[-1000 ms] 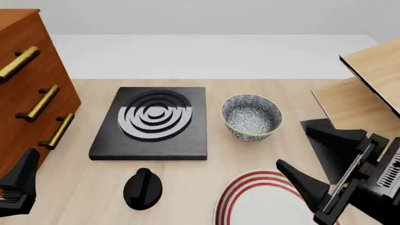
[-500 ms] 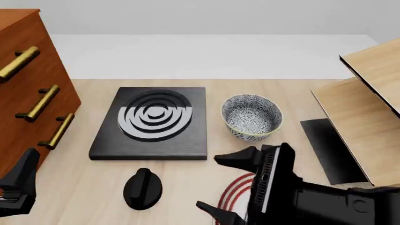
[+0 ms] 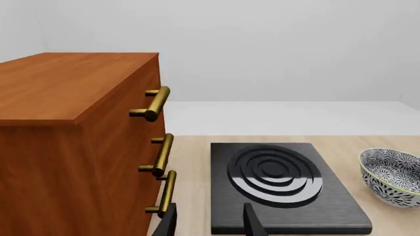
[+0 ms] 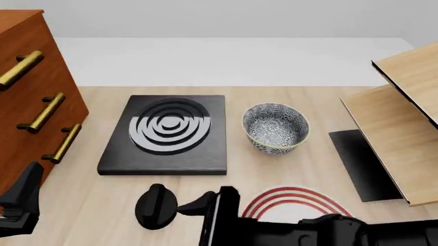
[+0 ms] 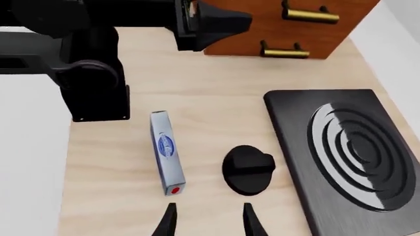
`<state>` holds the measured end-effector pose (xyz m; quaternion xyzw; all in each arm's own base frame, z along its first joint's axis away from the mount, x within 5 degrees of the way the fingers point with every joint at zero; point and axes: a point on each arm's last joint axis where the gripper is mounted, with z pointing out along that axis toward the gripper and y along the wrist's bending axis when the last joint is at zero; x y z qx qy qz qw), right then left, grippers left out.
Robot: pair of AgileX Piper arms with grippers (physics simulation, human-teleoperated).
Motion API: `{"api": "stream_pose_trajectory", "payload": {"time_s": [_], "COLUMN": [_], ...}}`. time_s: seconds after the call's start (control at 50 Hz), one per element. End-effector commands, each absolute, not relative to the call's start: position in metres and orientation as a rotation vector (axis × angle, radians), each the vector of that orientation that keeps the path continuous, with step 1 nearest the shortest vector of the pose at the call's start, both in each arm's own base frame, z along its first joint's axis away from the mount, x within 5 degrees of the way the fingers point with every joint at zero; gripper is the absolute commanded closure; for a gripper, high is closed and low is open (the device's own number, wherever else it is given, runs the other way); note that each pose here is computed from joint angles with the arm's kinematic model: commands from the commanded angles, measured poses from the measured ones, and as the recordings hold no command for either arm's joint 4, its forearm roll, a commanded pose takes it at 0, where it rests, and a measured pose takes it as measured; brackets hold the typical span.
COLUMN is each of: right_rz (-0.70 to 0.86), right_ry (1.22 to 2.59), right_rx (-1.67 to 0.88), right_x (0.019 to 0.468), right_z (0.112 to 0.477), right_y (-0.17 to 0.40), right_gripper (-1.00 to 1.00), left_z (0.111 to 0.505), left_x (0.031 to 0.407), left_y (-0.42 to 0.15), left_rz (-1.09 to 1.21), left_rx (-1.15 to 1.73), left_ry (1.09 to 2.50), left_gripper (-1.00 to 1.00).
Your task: Pick up the cream cheese and put it in the bowl.
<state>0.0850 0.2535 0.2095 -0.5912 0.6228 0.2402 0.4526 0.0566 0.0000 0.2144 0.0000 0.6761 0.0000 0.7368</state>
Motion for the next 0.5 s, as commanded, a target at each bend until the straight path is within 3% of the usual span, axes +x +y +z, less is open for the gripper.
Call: {"api": "stream_pose_trajectory", "payload": {"time_s": [0.02, 0.5], "right_rz": [0.622, 0.66], "right_ry": [1.528, 1.551], "right_rx": [-1.529, -1.578], "right_x": [0.075, 0.065], "right_z": [0.198, 0.173], "right_y": [0.279, 0.315], "right_gripper": [-1.0, -1.0], "left_z": [0.214, 0.214], "left_x": [0.057, 0.057], "left_y": [0.0, 0.0], "left_rz": [0.0, 0.0], "left_rx": [0.0, 0.0], "left_ry": [1.485, 1.485], "left_gripper": [-1.0, -1.0]}}
